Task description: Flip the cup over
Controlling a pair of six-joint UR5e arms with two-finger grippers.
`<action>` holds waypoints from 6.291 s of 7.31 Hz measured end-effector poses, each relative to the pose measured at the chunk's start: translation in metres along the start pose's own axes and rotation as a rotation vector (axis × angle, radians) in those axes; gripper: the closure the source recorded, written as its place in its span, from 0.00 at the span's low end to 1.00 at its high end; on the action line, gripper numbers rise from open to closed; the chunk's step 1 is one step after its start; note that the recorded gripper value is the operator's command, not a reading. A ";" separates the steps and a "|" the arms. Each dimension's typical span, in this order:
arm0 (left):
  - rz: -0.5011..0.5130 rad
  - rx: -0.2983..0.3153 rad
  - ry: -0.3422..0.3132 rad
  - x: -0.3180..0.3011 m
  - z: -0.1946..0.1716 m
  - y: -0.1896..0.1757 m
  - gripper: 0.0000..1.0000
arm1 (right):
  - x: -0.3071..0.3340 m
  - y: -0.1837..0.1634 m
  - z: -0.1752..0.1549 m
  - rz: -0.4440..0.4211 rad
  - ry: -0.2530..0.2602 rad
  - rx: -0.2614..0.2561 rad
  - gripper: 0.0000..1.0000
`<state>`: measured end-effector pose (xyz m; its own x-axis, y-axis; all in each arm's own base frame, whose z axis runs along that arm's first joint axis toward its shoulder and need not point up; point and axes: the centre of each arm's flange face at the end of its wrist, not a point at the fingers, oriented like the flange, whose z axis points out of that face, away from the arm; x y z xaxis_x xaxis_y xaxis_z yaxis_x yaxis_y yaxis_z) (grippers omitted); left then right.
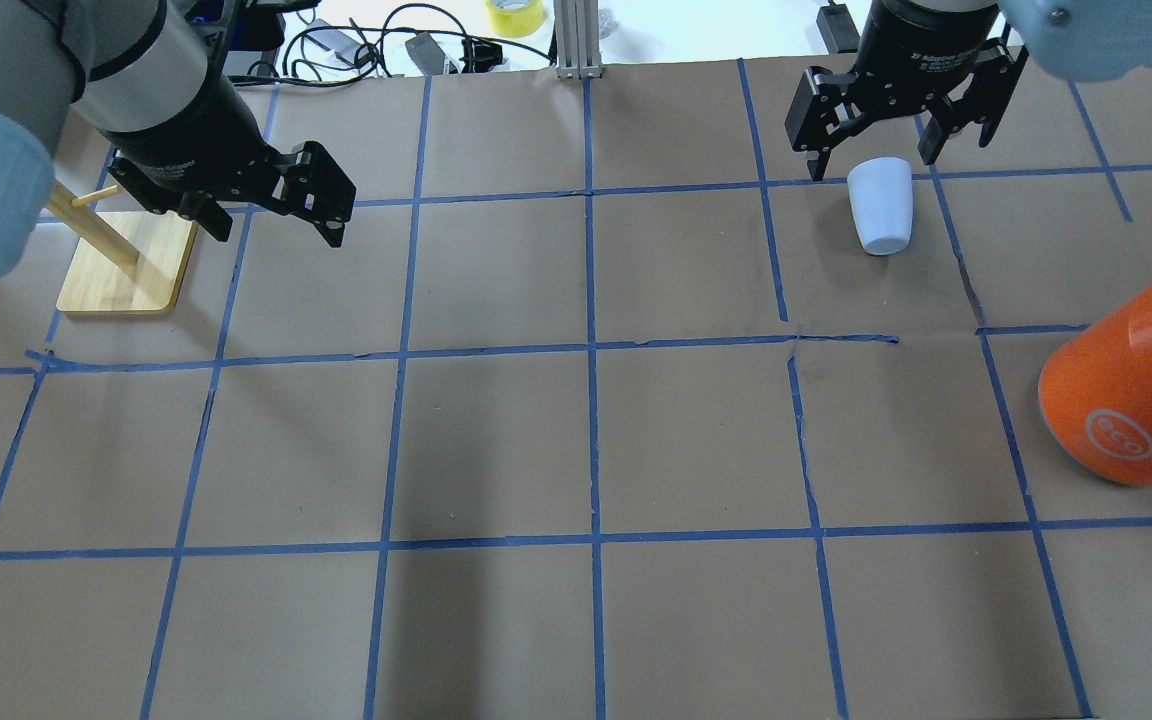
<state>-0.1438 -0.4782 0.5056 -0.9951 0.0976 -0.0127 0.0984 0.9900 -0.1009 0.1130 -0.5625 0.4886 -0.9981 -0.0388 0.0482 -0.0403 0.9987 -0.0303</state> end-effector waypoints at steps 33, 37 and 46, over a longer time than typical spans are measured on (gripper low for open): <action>0.000 0.002 0.000 -0.001 0.000 0.000 0.00 | -0.288 -0.044 0.206 -1.133 -0.012 0.162 1.00; 0.000 0.002 0.002 -0.001 0.000 0.000 0.00 | -0.327 -0.034 0.246 -1.455 0.013 0.224 1.00; -0.040 -0.004 0.006 -0.020 0.004 -0.008 0.00 | -0.387 0.002 0.273 -1.579 0.015 0.227 0.00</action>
<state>-0.1242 -0.4881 0.5023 -0.9982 0.0591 -0.0025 0.0591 0.9935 -0.0973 0.4860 -0.5537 0.1968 0.0507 -0.9818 0.1830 -0.9942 -0.0670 -0.0839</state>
